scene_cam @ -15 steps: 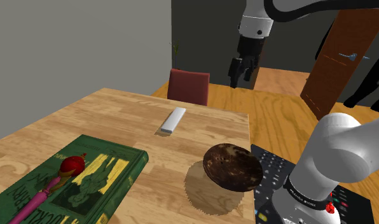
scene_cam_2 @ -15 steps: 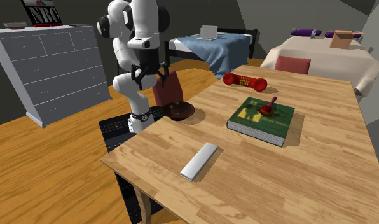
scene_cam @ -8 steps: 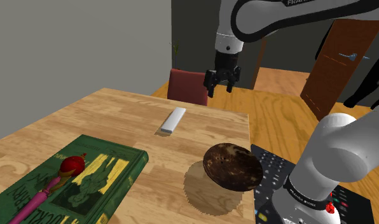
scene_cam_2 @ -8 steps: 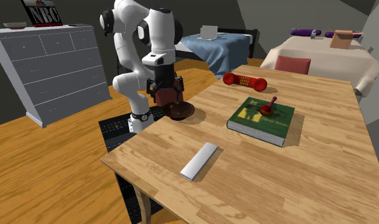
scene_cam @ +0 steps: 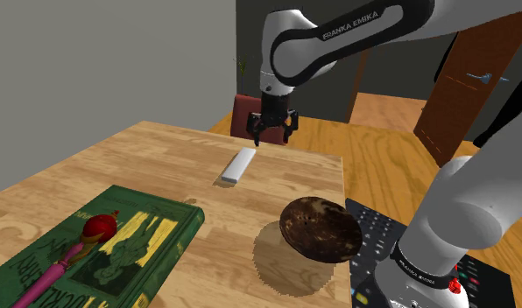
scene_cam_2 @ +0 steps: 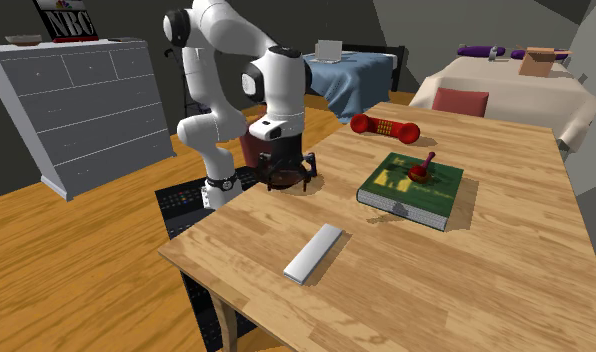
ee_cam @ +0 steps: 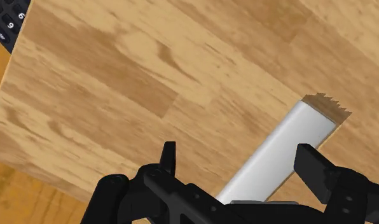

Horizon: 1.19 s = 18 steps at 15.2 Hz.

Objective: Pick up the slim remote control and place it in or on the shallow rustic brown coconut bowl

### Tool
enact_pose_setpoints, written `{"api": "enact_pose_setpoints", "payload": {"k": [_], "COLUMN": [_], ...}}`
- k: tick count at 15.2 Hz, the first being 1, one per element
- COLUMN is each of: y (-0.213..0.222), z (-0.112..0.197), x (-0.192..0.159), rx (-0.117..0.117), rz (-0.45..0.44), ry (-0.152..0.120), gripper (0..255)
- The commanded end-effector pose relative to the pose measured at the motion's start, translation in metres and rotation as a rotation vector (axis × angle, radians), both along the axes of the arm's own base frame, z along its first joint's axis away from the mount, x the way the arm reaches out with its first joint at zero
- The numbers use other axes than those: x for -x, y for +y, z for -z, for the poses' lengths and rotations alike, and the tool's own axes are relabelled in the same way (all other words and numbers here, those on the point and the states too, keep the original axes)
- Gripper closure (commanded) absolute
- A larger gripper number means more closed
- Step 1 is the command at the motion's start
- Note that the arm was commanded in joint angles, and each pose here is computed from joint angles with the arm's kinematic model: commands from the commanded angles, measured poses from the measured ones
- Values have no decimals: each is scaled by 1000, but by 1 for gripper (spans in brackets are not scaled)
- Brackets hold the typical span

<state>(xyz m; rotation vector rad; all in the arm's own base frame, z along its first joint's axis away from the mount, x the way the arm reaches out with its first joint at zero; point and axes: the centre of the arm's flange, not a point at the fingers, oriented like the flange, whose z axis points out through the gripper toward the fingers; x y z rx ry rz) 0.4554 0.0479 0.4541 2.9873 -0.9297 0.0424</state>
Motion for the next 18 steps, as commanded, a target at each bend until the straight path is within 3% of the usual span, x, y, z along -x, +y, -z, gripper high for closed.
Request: {"api": "enact_pose_setpoints", "payload": {"k": [1, 10, 18], "y": [6, 7, 8], "z": [13, 81, 123], "x": [-21, -119, -123], "rx": [-9, -42, -43], "rz": [70, 369, 378], "ry": [1, 11, 11], "gripper": [0, 0, 0]}}
